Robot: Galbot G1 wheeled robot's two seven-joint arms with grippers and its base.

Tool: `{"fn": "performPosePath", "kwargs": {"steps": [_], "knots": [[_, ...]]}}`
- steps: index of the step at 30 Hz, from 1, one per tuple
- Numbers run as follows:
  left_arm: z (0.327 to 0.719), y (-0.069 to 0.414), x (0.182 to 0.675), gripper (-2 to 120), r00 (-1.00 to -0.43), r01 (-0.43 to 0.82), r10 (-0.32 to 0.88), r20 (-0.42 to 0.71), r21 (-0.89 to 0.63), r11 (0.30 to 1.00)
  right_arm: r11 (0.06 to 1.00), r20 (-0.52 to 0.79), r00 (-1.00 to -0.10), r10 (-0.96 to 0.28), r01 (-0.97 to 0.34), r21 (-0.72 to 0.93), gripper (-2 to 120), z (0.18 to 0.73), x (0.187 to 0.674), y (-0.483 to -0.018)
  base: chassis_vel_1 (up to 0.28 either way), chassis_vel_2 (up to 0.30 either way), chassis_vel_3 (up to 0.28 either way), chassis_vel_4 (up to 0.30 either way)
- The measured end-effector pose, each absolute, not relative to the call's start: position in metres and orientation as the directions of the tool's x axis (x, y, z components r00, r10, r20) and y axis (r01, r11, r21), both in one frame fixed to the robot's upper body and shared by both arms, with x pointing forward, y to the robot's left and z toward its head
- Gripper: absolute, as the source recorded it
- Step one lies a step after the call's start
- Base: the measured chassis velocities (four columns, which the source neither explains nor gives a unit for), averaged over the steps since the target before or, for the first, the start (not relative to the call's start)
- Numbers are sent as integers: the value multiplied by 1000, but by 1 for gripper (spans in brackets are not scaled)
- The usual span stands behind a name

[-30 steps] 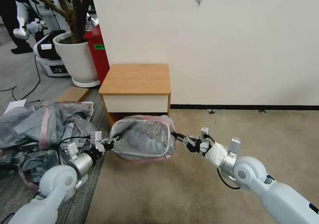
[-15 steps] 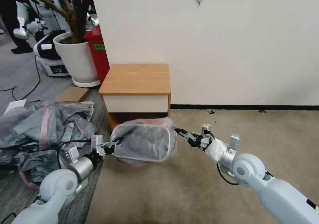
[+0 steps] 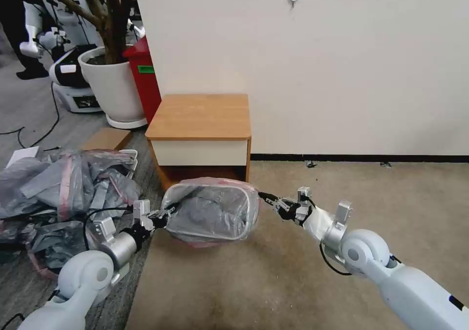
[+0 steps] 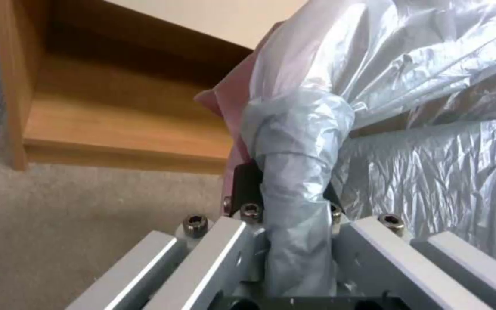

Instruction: Pick up the garbage bag from the table and place it over the trash can.

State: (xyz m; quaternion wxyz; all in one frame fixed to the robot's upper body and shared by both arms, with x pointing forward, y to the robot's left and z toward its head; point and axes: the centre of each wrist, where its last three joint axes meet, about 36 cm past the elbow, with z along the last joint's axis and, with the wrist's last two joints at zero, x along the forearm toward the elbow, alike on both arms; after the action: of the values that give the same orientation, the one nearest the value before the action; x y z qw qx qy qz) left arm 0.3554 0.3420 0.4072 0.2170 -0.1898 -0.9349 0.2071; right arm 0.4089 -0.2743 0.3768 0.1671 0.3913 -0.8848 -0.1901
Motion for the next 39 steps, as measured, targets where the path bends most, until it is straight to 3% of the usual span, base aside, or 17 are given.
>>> {"fn": "performPosePath", "kwargs": {"steps": [2, 19, 25, 28, 29, 33, 39], "knots": [[410, 342, 357, 2, -838, 265, 444, 317, -476, 839, 631, 161, -635, -755, -638, 442, 0, 374, 406, -273, 0, 0, 0, 0], [412, 350, 360, 2, -850, 242, 426, 310, -489, 838, 709, 206, -688, -695, -610, 353, 4, 366, 404, -291, 0, 0, 0, 0], [416, 364, 370, 2, -855, 271, 440, 275, -487, 830, 573, 97, -615, -782, -649, 501, 23, 363, 406, -316, 0, 0, 0, 0], [417, 376, 373, 2, -845, 333, 488, 218, -500, 800, 401, -1, -484, -875, -727, 558, 36, 354, 411, -338, 0, 0, 0, 0], [417, 376, 373, 2, -845, 333, 488, 218, -500, 800, 401, -1, -484, -875, -727, 558, 36, 354, 411, -338, 0, 0, 0, 0], [408, 394, 368, 2, -814, 428, 563, 145, -506, 749, 338, -42, -436, -899, -750, 569, 56, 349, 419, -340, 0, 0, 0, 0], [404, 396, 364, 2, -813, 436, 567, 133, -507, 744, 289, -71, -398, -915, -768, 572, 75, 349, 424, -332, 0, 0, 0, 0]]}}
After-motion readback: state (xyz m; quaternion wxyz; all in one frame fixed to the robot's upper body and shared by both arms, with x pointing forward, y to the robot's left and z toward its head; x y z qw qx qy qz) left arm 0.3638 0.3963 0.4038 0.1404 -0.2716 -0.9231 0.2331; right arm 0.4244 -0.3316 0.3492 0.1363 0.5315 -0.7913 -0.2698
